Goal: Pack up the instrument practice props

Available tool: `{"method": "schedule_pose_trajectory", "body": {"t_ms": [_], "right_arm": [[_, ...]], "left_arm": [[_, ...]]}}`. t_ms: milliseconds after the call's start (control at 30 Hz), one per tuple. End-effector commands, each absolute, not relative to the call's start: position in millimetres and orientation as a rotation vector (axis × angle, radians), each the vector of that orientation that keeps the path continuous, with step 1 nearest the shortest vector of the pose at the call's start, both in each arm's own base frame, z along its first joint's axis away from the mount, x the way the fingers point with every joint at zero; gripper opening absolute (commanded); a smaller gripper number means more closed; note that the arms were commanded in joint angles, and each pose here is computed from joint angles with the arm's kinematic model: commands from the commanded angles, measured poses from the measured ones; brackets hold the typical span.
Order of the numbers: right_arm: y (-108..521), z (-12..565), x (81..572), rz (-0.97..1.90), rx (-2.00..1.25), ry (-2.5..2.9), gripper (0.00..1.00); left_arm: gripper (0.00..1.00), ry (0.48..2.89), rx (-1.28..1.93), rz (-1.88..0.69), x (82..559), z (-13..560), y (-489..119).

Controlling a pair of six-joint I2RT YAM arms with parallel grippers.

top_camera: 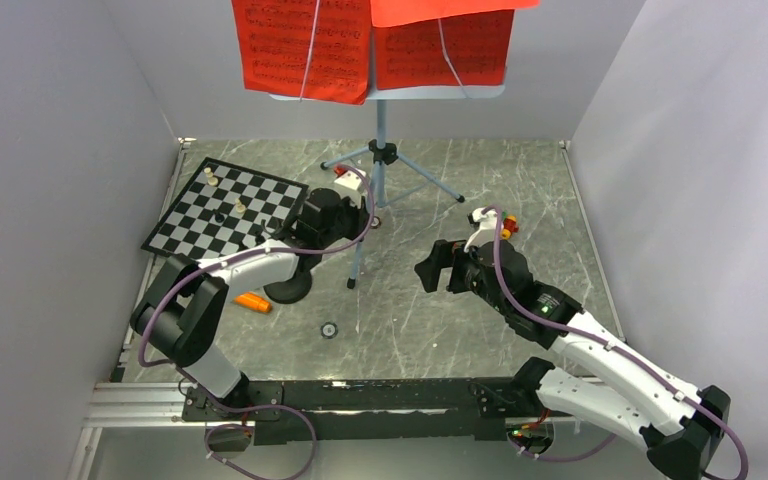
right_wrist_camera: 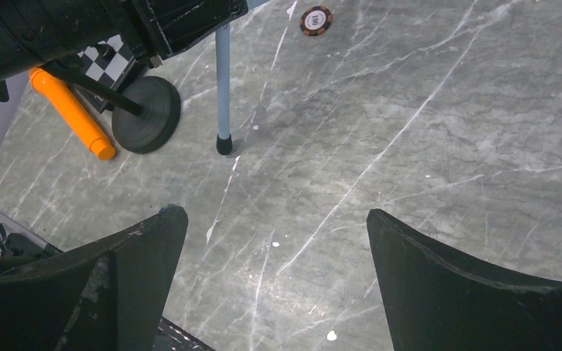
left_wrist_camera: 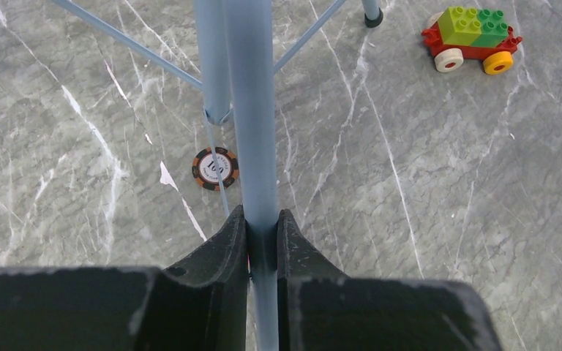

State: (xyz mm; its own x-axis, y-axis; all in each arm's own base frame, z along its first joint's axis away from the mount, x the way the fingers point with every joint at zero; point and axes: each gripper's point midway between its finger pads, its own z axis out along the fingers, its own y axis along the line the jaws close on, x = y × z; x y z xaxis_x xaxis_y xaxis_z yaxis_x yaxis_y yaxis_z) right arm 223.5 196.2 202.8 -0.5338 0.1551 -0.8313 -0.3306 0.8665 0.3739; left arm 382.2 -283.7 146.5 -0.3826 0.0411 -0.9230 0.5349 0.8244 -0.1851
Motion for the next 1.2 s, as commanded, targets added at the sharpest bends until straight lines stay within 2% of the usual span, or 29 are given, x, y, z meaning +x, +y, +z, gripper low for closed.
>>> {"method": "schedule_pose_trajectory", "body": {"t_ms": [0, 600, 1167], "right_arm": [[191.6, 215.2, 226.8, 0.615, -0.103, 2.0, 0.98], [181.0, 222.4, 225.5, 0.583, -0.086, 1.979, 0.98], [175.1, 222.3, 224.6, 0.537, -0.114, 1.987, 0.98]], "left_arm": [[0.0, 1.779, 0.603, -0.714, 357.0, 173.1, -321.4], [0.0, 1.748, 0.61, -0.793, 307.8, 195.1, -314.7], [0.0, 1.792, 0.675, -0.839, 249.2, 169.6, -301.3]]}}
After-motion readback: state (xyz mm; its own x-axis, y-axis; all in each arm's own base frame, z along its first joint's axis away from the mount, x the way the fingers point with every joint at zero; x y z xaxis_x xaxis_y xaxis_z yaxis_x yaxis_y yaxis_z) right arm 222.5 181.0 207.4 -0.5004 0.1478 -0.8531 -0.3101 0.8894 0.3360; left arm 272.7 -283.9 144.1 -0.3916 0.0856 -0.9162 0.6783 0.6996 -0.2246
